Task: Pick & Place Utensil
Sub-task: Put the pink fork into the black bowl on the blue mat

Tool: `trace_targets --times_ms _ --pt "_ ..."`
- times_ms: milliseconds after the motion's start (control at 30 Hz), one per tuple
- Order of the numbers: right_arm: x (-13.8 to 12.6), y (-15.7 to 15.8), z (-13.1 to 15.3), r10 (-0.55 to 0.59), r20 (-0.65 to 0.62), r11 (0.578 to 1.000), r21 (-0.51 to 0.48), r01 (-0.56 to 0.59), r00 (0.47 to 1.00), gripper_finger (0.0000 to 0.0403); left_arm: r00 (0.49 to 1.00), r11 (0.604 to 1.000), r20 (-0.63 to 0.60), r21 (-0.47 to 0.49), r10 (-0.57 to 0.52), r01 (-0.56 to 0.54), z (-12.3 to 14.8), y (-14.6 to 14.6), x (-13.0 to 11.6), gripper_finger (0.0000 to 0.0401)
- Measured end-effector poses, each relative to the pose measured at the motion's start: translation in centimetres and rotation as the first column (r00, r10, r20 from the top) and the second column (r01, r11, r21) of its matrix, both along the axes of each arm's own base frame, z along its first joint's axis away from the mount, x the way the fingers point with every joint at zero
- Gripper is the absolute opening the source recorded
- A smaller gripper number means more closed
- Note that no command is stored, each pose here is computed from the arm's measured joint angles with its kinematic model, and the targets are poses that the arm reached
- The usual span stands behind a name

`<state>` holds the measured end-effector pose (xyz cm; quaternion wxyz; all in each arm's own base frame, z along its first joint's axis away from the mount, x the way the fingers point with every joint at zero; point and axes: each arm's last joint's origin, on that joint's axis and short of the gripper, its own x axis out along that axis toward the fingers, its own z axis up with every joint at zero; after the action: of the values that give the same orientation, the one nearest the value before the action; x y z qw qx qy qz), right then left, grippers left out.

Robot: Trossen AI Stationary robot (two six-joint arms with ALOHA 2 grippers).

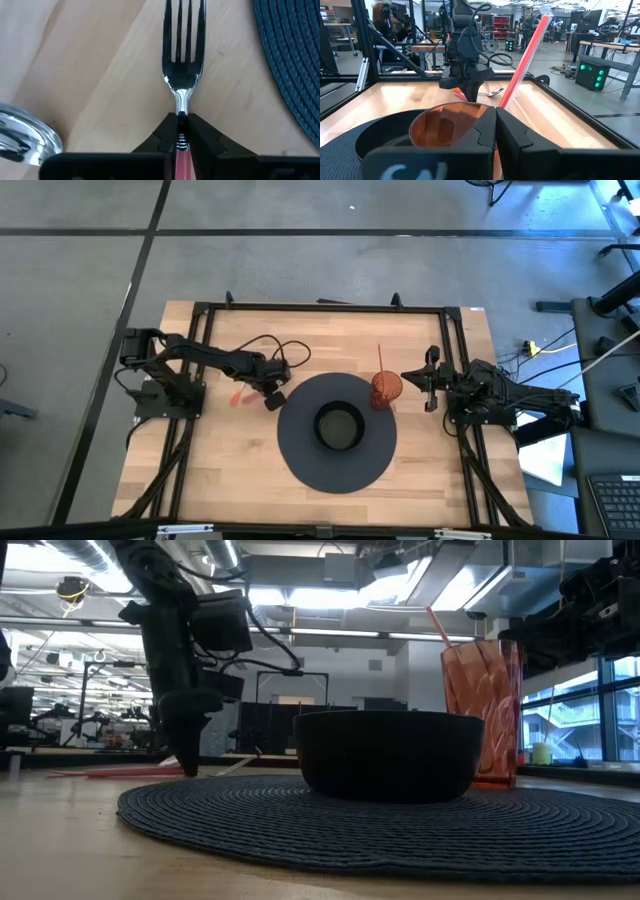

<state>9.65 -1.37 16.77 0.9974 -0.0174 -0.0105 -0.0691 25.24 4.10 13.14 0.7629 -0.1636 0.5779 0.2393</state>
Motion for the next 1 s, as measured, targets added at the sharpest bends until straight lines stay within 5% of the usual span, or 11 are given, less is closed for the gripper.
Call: trace_targets --times_ms 467,1000 --pt "0.0 0.0 0.0 0.001 -0.001 1.000 0.000 -0.001 1.000 0.0011 0.985 0.966 0.041 0.205 -0.167 0.156 4.8 -2.7 3.7 0.0019" --pt "0.0 0.0 0.0 -0.001 -0.001 1.000 -0.001 0.001 1.000 0.0011 0.885 0.831 0.121 0.420 -0.449 0.364 13.5 -9.2 7.4 0.0019"
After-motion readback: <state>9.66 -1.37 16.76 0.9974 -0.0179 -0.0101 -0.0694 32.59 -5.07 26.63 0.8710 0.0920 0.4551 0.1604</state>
